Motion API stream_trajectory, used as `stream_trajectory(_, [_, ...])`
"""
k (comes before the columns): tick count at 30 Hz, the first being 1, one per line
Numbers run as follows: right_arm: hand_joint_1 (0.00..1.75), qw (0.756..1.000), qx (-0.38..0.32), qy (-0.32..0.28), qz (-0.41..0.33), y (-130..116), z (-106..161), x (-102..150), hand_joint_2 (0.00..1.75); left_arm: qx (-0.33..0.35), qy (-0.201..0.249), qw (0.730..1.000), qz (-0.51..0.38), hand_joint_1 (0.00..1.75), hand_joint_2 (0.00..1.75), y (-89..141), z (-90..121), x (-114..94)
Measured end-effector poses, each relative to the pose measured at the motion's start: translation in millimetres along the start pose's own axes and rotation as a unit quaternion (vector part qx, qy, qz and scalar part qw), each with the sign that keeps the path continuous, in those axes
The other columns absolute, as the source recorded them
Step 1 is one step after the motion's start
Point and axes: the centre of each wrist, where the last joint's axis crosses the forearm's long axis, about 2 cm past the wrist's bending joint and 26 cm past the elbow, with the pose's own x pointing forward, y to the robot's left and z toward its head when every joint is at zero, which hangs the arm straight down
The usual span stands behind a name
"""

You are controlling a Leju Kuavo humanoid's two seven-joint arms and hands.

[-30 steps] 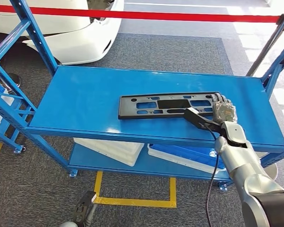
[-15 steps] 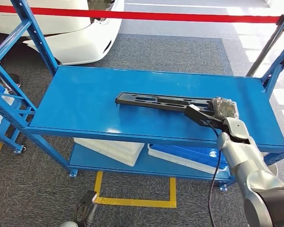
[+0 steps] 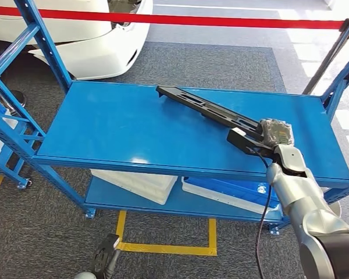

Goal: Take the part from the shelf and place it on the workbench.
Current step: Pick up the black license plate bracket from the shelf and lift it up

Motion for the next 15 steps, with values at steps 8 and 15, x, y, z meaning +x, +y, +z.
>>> stream_trajectory(8, [1.75,0.999,-0.034,-0.021,-0.001,7,5,1,1.75,0.002,-0.012,1.000,0.003,0.00,0.00,0,0,0])
stream_trajectory(15, [1.75,0.995,-0.067,-0.071,-0.019,14,13,11,1.75,0.004,-0.041,0.999,0.012,0.00,0.00,1,0,-2])
